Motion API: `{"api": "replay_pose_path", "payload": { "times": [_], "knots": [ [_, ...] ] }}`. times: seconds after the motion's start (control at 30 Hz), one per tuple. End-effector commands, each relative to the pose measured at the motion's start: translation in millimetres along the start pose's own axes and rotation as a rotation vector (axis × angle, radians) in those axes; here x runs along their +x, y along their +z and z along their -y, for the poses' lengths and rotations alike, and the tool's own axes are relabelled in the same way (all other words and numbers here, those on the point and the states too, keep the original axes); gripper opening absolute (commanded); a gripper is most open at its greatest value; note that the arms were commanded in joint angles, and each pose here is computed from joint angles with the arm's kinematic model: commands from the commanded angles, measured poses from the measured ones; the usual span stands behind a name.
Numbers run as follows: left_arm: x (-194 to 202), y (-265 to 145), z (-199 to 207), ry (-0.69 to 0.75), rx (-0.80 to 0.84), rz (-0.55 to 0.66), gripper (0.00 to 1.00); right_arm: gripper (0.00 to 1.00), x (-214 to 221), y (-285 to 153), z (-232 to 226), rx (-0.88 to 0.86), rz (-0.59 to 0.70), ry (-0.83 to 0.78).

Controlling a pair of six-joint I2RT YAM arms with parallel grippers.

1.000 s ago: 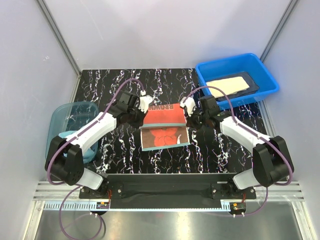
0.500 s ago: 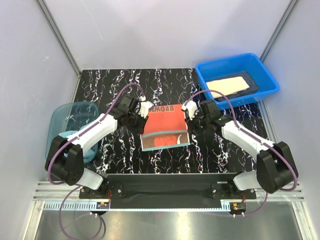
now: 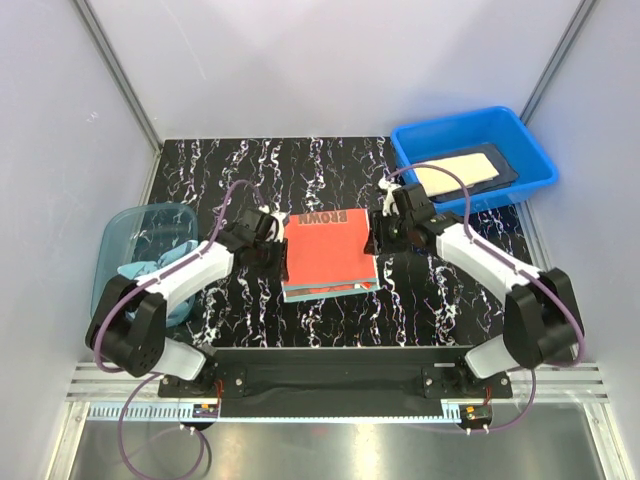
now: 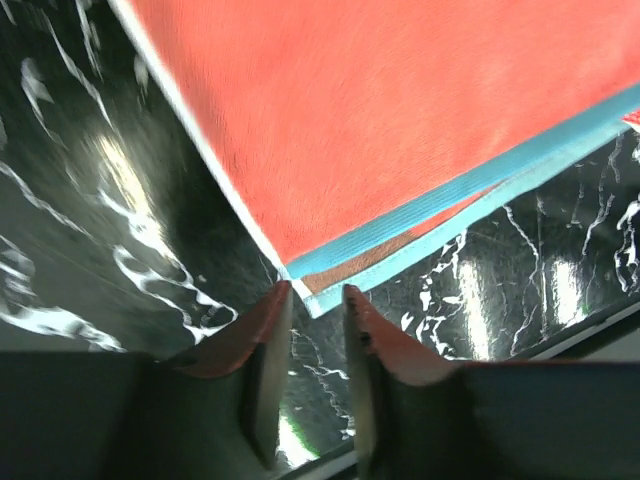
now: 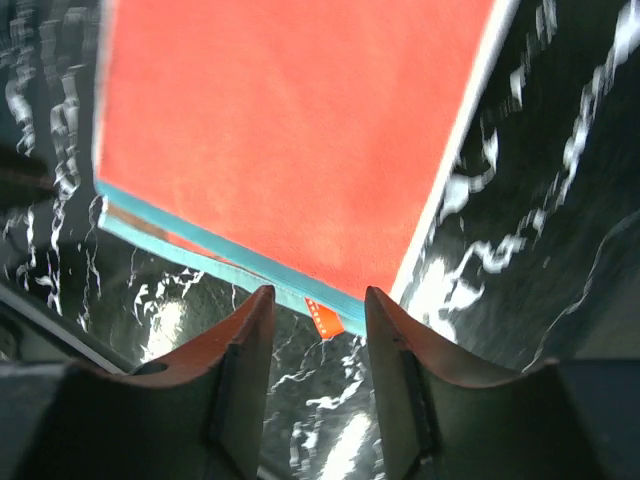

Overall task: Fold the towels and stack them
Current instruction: Fold the towel

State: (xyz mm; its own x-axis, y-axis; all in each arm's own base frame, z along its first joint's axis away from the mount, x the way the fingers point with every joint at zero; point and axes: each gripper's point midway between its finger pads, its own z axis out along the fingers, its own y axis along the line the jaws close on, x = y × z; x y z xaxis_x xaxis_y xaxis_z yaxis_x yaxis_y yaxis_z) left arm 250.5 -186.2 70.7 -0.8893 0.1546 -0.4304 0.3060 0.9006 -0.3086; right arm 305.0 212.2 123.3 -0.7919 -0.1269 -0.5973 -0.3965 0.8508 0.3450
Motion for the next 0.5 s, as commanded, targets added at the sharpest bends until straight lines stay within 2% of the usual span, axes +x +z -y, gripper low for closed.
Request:
{"api": "replay_pose_path", "payload": {
  "times": [0.0, 0.17, 0.47],
  "knots": [
    [-9.1, 11.2, 0.4, -0.174, -0.019, 0.077, 0.28, 0.46, 24.6, 10.7, 13.1, 0.125, -0.076, 0.288],
    [14.4, 27.6, -5.1, -0.250, -0.008, 0.071, 0.28, 0.44, 46.1, 22.4, 18.5, 0.143, -0.099, 0.390],
    [15.2, 39.3, -18.0, -0.262, -0.060, 0.097, 0.32, 0.46, 74.1, 37.8, 26.2, 0.168, -0.138, 0.488]
  ]
}}
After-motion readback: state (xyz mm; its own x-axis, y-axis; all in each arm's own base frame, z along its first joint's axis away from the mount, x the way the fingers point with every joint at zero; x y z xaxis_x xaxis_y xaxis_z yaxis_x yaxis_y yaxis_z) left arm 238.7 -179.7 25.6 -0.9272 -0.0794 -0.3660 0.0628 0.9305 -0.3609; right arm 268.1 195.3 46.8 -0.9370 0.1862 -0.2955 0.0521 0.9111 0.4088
